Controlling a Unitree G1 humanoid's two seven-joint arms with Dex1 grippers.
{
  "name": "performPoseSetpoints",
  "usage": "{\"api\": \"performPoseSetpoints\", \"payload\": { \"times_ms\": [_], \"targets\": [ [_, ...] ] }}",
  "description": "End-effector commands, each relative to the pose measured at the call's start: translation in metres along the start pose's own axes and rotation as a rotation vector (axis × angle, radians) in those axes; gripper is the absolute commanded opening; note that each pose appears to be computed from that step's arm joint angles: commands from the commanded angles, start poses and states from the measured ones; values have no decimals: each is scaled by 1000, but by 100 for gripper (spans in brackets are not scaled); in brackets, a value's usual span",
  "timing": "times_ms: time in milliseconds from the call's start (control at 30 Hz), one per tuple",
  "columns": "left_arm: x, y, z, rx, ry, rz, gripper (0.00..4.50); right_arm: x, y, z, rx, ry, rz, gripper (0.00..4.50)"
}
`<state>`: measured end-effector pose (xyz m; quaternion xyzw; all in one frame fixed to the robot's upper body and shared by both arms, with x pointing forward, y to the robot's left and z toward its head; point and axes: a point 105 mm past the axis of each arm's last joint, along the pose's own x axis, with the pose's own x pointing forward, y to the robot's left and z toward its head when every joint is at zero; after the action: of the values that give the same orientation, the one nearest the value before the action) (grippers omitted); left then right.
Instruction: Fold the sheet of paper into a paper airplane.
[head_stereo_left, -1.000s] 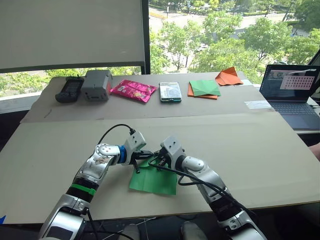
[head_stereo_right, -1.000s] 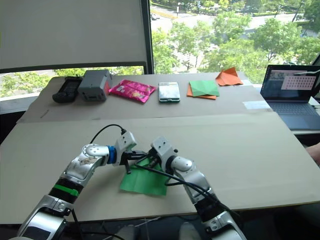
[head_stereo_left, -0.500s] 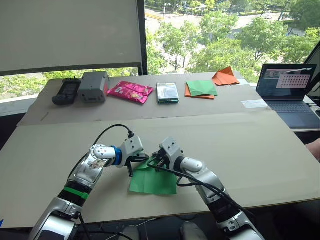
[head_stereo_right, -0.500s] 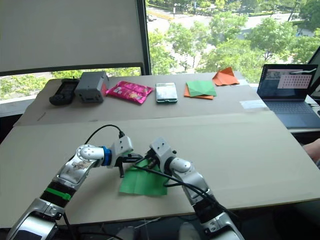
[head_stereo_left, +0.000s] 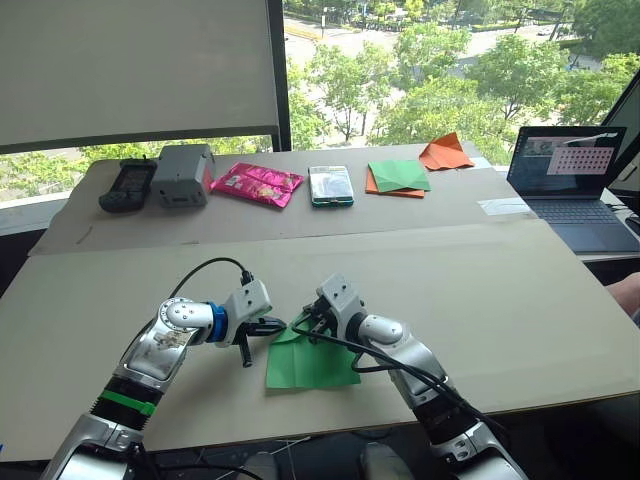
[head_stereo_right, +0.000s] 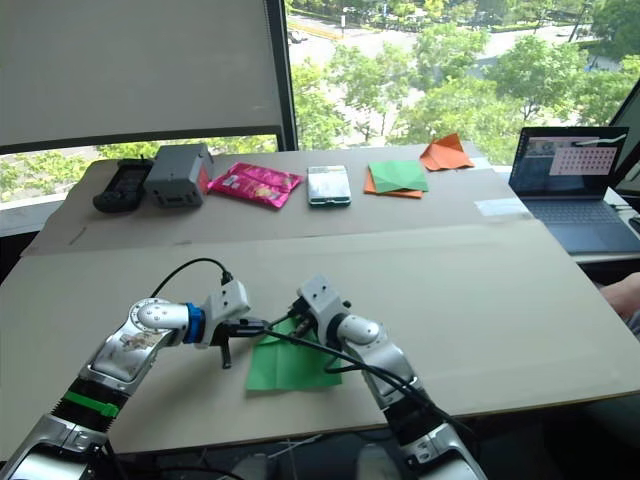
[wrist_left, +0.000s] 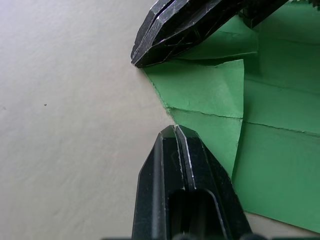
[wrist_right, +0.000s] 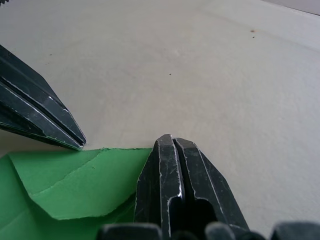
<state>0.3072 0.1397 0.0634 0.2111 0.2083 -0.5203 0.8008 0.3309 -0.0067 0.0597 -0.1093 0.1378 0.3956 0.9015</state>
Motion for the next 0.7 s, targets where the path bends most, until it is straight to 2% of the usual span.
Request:
{"api": "performPoseSetpoints", "payload": {
  "times_ms": [33,133,300,500,700],
  "targets": [
    [-2,3,-1,-56,1,-3,2,1,-3,-16,16,67,-16,0],
    [-6,15,22,-65,-77,23,2,1,-3,-16,16,66,-14,0],
    [-2,18,43,-43,-141,18,2,1,-4,-16,15,65,-17,0],
    [16,16,43,-51,-146,7,2,1,-4,-15,17,65,-20,0],
    [28,18,24,-45,-84,16,2,-1,-3,-16,21,66,-23,0]
  ]
}}
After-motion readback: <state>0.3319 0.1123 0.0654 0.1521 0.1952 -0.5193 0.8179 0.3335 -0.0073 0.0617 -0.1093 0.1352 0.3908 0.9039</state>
